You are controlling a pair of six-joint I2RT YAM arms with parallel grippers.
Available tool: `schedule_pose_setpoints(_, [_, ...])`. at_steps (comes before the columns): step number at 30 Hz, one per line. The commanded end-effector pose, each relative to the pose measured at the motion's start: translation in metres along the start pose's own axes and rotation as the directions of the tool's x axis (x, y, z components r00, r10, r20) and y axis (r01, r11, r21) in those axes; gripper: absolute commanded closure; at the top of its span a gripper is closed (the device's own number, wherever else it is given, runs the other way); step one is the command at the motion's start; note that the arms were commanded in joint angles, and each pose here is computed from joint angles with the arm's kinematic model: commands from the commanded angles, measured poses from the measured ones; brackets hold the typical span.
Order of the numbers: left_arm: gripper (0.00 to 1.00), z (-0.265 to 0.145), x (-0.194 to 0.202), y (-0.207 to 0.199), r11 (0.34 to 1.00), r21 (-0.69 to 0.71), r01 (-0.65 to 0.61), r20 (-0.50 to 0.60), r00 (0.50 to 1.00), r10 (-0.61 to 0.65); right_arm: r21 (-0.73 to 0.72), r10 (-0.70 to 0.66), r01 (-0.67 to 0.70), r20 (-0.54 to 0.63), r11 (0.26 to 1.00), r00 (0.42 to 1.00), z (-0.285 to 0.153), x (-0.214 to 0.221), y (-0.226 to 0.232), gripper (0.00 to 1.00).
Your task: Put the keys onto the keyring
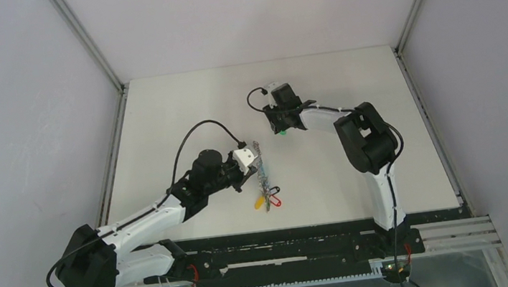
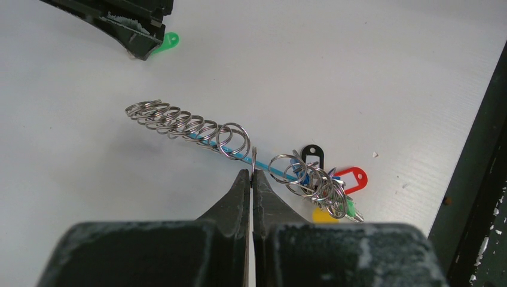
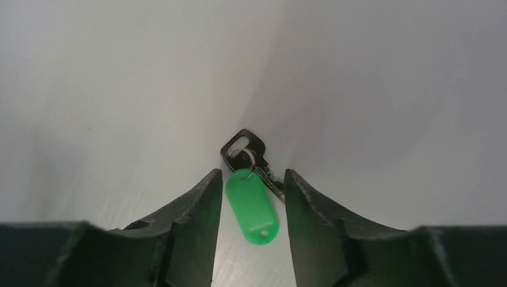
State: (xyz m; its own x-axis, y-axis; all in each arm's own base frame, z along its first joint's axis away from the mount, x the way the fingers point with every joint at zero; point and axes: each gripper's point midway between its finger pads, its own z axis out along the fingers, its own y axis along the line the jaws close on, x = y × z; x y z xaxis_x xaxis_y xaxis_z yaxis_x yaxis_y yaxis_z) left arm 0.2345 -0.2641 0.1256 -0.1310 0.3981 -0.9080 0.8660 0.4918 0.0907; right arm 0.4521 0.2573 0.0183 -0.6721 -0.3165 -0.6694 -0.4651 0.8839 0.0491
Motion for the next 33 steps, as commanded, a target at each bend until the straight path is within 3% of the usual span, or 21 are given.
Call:
schedule_pose_setpoints(1, [1.00,0.002,-0.026,0.007,1.000,-0.019,0.000,0.063,0.998,0.001,0.033,-0.024,0.026,-0.048,0.999,0.999,-0.003,0.004,0.008,0.62])
schedule_pose_setpoints(6, [1.00,0.001,-0.026,0.006,1.000,-0.017,0.000,0.068,0.998,0.002,0.032,-0.014,0.019,-0.138,0.999,0.990,-0.013,0.032,0.014,0.78])
schedule_pose_setpoints(14, [1.00,0.002,-0.026,0.006,1.000,-0.014,-0.003,0.069,0.998,0.004,0.074,0.033,-0.014,-0.262,0.997,0.964,-0.060,0.088,0.022,0.91])
schedule_pose_setpoints(20, [1.00,0.003,-0.025,0.006,1.000,-0.014,-0.004,0.064,0.998,0.005,0.090,0.041,-0.005,-0.399,0.996,0.916,-0.104,0.152,0.041,0.88])
schedule_pose_setpoints(23, [1.00,0.003,-0.025,0.006,1.000,-0.013,-0.004,0.062,0.998,0.005,0.113,0.056,-0.010,-0.410,0.994,0.910,-0.126,0.169,0.048,0.85])
schedule_pose_setpoints(33, [1.00,0.004,-0.025,0.006,1.000,-0.012,-0.005,0.061,0.998,0.006,0.027,0.128,-0.126,-0.258,0.992,0.958,-0.177,0.128,0.062,0.64])
